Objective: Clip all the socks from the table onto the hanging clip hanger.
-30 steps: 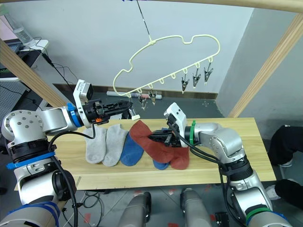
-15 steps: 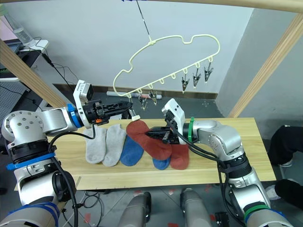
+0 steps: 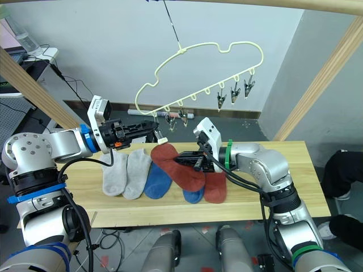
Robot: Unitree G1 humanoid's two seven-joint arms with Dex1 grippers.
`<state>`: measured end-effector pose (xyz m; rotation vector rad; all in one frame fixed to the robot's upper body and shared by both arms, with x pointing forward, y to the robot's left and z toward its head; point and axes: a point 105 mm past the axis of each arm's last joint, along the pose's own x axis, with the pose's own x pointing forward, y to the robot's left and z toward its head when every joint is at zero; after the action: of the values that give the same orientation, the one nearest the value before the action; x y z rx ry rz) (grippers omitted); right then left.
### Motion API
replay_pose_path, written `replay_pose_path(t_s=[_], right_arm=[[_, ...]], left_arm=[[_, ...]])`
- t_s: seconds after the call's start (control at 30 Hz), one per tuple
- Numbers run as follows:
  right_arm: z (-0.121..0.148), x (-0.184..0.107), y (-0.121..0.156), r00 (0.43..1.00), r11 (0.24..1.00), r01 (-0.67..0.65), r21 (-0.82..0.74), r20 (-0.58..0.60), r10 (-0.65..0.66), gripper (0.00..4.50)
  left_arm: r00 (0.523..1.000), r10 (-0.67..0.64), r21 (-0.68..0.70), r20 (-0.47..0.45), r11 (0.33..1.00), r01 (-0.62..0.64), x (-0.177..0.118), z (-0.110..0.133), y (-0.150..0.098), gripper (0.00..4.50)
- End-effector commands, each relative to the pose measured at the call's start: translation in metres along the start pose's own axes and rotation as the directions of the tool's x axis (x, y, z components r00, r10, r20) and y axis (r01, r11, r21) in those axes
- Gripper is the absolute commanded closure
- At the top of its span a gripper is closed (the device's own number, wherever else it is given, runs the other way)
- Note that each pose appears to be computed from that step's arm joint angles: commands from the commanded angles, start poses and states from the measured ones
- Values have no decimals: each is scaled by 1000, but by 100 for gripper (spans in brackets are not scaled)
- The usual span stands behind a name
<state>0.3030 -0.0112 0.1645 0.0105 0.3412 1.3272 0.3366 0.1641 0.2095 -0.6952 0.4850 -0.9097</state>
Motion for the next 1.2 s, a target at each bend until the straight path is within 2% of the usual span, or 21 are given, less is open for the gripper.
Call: replay_pose_path(t_s=[0.03, 1.0, 1.2], right_arm=[[8, -7, 6, 999, 1000, -24, -10, 36, 24, 446], [17, 0, 2, 997, 1000, -4, -2, 71, 4, 446], [18, -1, 2, 997, 1000, 1, -2, 74, -1, 446]], left_arm=[[1000, 8, 10, -20, 1000, -7, -3, -3, 0, 383], [1000, 3, 16, -23, 1000, -3, 0, -3, 0, 383], [1000, 5, 73, -26, 997, -3, 1, -3, -1, 383]])
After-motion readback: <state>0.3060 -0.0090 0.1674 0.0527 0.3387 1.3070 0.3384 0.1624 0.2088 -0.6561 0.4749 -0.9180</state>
